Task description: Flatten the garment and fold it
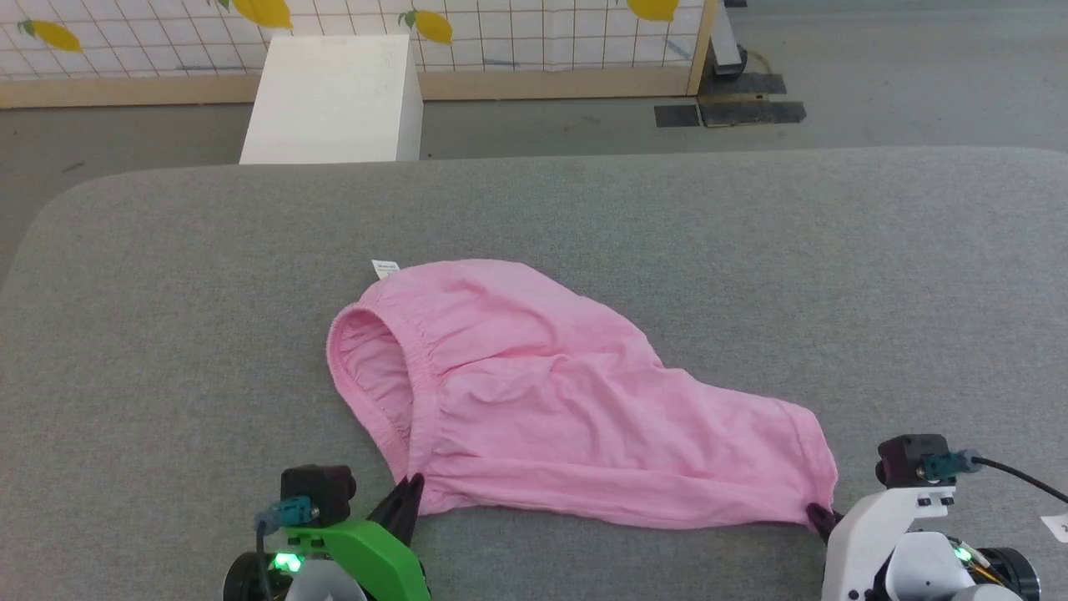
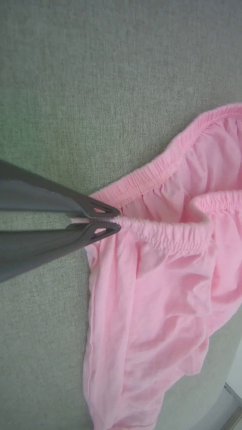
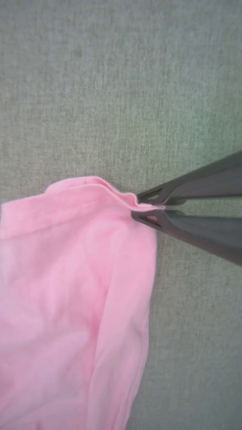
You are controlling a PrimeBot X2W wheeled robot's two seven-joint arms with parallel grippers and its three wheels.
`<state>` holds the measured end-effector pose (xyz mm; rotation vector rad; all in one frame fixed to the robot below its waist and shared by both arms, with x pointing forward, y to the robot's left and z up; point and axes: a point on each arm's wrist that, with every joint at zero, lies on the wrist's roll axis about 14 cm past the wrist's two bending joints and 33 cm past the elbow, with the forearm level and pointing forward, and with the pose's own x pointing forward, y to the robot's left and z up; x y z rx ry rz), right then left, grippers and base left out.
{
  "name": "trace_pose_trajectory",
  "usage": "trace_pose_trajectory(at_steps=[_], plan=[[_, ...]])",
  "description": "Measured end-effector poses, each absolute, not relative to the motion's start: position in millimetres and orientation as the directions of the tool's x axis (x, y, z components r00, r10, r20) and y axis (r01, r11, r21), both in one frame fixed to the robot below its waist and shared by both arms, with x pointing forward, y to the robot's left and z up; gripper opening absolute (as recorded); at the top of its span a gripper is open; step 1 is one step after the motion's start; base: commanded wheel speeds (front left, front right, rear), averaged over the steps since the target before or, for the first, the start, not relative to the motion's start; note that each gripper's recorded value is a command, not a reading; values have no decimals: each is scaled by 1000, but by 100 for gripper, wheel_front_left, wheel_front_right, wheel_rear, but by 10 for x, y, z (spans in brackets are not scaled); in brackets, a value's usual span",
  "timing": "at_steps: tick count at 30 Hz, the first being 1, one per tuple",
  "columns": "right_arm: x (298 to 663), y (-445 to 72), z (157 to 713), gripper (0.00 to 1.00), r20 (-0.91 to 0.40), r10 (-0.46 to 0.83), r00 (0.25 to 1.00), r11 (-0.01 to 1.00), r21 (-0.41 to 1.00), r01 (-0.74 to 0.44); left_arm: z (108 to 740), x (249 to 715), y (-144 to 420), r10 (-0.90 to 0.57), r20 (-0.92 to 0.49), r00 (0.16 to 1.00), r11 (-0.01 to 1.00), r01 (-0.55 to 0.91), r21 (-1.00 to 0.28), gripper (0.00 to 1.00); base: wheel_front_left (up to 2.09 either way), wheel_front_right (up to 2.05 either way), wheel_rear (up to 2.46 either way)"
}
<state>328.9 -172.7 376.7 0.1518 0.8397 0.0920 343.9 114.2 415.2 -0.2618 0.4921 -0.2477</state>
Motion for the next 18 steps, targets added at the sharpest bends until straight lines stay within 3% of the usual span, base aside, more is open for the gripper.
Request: trace_pose_trajectory(at_steps=[8,18], plan=[[3548,-1798,4523,0,-567,116,815,990,130,-51,5008,3753,913,-439,-180,880,849,341,-404,0,0,0,0],[4628,-1969,5854,0,-319,101,942,981,-123,-147,6169,4688,980,-502,-32,864,861,496,-108,0,0,0,0]])
